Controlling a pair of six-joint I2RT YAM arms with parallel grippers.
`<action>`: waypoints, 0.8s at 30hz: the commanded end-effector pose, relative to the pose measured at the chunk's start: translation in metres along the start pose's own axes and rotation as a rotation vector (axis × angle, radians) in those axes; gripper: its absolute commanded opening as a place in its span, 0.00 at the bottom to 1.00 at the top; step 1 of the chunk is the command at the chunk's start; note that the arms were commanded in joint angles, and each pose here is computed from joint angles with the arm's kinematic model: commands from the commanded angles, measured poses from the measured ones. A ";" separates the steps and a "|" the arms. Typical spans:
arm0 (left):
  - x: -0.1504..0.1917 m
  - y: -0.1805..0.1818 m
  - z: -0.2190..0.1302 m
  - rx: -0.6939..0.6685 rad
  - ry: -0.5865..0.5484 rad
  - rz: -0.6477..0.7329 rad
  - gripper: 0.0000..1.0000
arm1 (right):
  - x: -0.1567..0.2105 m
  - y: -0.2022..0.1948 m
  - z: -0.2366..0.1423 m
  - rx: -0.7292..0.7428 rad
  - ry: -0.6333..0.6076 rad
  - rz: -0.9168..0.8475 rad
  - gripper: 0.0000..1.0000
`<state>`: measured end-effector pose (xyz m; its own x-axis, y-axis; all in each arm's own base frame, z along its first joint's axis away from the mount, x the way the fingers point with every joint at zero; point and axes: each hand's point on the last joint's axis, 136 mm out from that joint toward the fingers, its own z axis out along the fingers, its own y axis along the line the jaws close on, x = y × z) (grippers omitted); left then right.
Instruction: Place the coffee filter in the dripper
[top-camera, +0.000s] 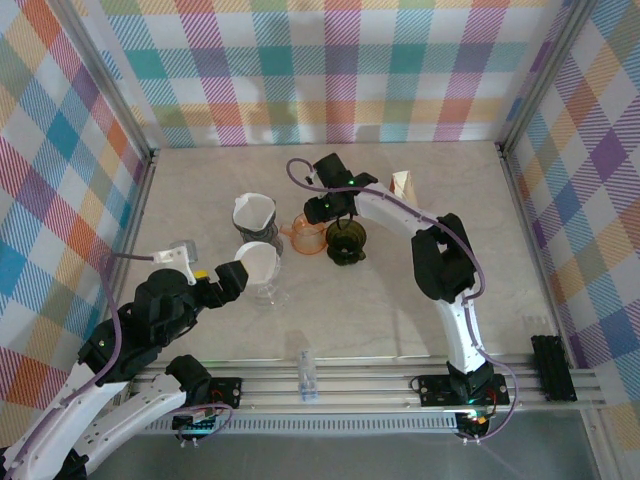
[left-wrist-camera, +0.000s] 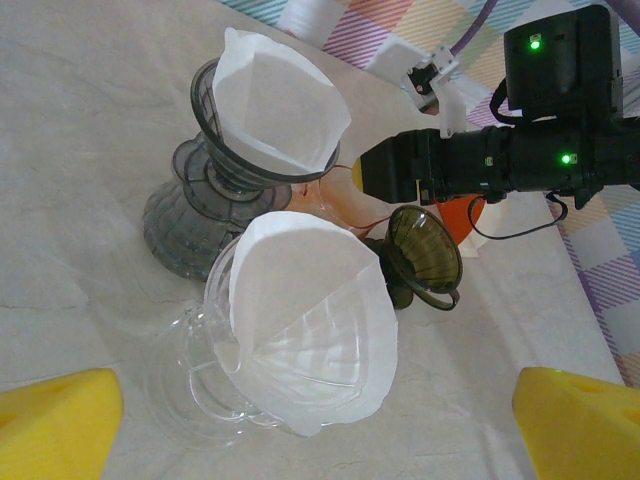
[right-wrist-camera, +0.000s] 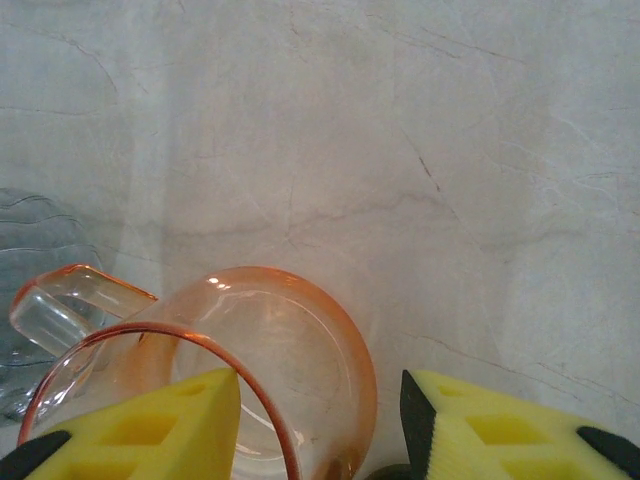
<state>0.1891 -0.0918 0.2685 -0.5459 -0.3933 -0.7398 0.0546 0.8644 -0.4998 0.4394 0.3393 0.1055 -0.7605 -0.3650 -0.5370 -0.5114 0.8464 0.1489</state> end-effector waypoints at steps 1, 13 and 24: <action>-0.002 0.003 0.002 -0.013 -0.015 0.002 1.00 | -0.001 0.006 0.004 -0.028 0.013 -0.014 0.46; -0.002 0.005 0.001 -0.021 -0.019 0.002 1.00 | 0.004 0.010 0.011 -0.056 0.040 -0.001 0.34; -0.003 0.009 -0.002 -0.030 -0.030 -0.011 1.00 | -0.013 0.016 -0.006 -0.077 -0.032 0.030 0.12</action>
<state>0.1889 -0.0898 0.2694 -0.5386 -0.3981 -0.7426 0.0502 0.8646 -0.5000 0.4358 0.3478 0.0946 -0.7815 -0.3597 -0.5097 -0.5143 0.8340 0.1999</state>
